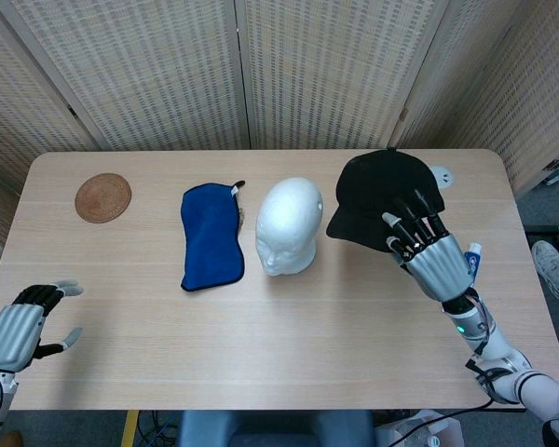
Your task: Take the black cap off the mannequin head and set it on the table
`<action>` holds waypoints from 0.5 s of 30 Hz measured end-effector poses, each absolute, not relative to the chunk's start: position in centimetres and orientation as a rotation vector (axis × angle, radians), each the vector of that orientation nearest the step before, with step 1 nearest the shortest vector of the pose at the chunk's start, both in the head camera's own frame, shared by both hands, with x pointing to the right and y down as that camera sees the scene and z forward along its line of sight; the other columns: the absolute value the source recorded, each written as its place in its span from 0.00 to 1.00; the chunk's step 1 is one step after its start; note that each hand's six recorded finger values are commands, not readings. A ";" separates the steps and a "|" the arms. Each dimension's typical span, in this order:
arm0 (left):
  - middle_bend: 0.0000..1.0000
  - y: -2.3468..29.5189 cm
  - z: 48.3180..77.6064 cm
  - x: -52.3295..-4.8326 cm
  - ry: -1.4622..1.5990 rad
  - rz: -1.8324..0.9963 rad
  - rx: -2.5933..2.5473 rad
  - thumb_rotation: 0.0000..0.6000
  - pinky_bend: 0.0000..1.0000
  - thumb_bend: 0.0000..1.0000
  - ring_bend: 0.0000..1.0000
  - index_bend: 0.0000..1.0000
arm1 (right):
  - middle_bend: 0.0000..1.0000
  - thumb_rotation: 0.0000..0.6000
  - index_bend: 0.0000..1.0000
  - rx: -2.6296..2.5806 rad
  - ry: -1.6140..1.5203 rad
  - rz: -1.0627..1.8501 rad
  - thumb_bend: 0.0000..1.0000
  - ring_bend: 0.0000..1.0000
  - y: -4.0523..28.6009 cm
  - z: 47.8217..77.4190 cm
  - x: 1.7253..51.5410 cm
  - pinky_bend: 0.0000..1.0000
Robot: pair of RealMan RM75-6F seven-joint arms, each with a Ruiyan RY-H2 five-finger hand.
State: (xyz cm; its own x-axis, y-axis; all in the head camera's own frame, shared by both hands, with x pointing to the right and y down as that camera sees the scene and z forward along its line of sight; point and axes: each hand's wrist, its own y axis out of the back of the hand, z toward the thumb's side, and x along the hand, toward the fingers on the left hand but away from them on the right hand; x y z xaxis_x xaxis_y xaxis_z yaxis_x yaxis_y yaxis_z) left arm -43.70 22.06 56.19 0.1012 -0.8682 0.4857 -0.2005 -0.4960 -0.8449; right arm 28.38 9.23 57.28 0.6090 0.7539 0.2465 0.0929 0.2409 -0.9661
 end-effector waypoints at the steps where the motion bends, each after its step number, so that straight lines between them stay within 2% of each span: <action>1: 0.26 22.1 56.2 -43.6 1.045 -1.429 -1.785 1.00 0.18 0.22 0.25 0.30 | 0.39 1.00 0.72 -1.277 -0.827 0.536 0.45 0.17 9.4 57.5 28.6 0.00; 15: 0.26 22.1 55.8 -43.3 1.021 -1.442 -1.756 1.00 0.18 0.22 0.25 0.30 | 0.37 1.00 0.72 -1.398 -0.705 0.533 0.45 0.17 12.0 62.0 28.9 0.00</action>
State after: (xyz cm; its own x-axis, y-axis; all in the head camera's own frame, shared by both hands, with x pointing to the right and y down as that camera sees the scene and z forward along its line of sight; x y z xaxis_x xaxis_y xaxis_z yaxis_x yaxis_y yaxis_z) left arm -43.34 22.15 55.76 0.0963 -0.8693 0.4848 -0.1686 -0.4943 -0.8528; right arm 28.93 12.03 61.99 0.6910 0.7111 0.1297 0.0691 0.1137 -0.9911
